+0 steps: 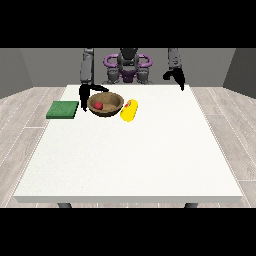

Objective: Pick the cup and pour the ball into the bowl, then pick the bowl and place it on the pad

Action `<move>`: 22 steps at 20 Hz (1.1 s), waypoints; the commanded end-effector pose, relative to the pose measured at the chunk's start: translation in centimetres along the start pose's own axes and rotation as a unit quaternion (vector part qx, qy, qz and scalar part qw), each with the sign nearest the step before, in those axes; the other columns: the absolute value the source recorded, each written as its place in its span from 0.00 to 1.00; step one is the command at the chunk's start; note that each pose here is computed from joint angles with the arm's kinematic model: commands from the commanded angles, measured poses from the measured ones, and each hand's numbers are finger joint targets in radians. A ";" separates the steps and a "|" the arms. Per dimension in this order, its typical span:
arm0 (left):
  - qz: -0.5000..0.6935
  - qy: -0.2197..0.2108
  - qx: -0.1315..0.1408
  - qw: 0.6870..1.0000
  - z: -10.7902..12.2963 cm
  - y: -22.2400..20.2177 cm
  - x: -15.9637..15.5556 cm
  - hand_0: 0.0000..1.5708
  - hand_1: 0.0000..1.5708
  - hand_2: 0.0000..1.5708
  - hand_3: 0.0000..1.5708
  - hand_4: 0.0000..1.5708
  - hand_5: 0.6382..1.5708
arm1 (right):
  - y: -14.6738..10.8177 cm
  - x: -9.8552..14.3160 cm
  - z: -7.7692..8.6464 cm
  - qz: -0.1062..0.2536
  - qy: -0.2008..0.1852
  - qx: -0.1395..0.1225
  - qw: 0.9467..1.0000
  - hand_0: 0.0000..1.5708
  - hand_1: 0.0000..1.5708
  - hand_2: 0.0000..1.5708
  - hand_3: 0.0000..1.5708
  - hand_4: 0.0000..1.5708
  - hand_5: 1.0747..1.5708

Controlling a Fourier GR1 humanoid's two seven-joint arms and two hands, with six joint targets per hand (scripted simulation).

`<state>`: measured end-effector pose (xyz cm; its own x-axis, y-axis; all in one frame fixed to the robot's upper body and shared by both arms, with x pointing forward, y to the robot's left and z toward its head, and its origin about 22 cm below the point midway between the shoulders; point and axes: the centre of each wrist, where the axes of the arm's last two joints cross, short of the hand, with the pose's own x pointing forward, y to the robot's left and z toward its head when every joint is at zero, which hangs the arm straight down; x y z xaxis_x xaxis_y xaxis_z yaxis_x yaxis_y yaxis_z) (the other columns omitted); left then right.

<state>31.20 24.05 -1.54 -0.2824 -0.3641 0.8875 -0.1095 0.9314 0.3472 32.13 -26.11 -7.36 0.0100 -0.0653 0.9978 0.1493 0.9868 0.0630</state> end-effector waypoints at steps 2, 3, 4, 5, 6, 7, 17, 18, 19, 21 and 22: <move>-0.012 -0.005 0.023 1.000 0.3 2.6 -2.0 0.00 0.00 0.00 0.00 0.58 0.87 | 1.2 -0.5 -0.1 -0.005 0.005 0.026 1.000 0.00 0.00 0.00 0.00 0.00 0.99; -0.006 -0.028 -0.001 1.000 0.8 1.3 -0.4 0.00 0.00 0.00 0.00 0.58 0.87 | -1.1 -2.3 1.1 -0.015 -0.017 -0.006 1.000 0.00 0.00 0.00 0.00 0.00 0.99; -0.011 -0.021 -0.003 1.000 -0.9 2.9 0.3 0.00 0.00 0.00 0.00 0.58 0.87 | 1.3 -2.3 0.7 -0.010 -0.005 -0.008 1.000 0.00 0.00 0.00 0.00 0.00 0.99; -0.006 -0.021 -0.004 1.000 0.5 0.9 0.5 0.00 0.00 0.00 0.00 0.58 0.87 | -0.2 -3.6 1.8 -0.030 0.016 -0.029 0.999 0.00 0.00 0.00 0.00 0.00 0.99; -0.004 -0.025 -0.003 1.000 0.5 3.2 -0.5 0.00 0.00 0.00 0.00 0.58 0.87 | -1.0 -2.5 1.0 -0.037 0.037 -0.054 0.997 0.00 0.00 0.00 0.00 0.00 0.95; -0.008 -0.057 0.007 0.998 -1.8 2.6 1.5 0.00 0.00 0.00 0.00 0.58 0.87 | 0.0 -3.3 1.4 -0.045 0.036 -0.091 0.994 0.52 0.52 0.18 0.00 0.11 0.86; -0.021 0.008 0.008 1.000 0.7 5.0 -2.2 0.00 0.00 0.00 0.00 0.57 0.85 | 1.0 -2.3 0.8 0.092 0.105 -0.095 0.986 1.00 1.00 1.00 0.35 0.56 0.79; -0.014 0.015 -0.014 1.000 2.1 4.3 -2.7 0.00 0.00 0.00 0.00 0.58 0.85 | 0.0 -2.4 0.9 0.101 0.116 -0.101 0.983 1.00 1.00 1.00 0.36 0.56 0.83; -0.024 0.027 0.021 0.999 0.9 6.0 -3.2 0.00 0.00 0.00 0.00 0.58 0.85 | 0.8 -0.4 -0.7 0.123 0.108 -0.078 0.983 1.00 1.00 1.00 0.39 0.55 0.85; -0.021 0.055 0.009 0.998 3.9 7.0 -5.1 0.00 0.00 0.00 0.00 0.59 0.85 | -0.3 0.9 -1.5 0.123 0.137 -0.090 0.979 1.00 1.00 1.00 0.40 0.53 0.87; -0.019 0.065 0.014 0.998 2.7 5.5 -4.4 0.00 0.00 0.00 0.00 0.59 0.85 | 1.7 0.8 -1.4 0.129 0.145 -0.079 0.978 1.00 1.00 1.00 0.46 0.54 0.87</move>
<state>29.55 30.05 -3.47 -0.2224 -0.3950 0.8913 -0.1291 0.9181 0.3747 32.89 -25.94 -7.64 0.2646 0.0845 0.9606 0.2927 0.9421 -0.1635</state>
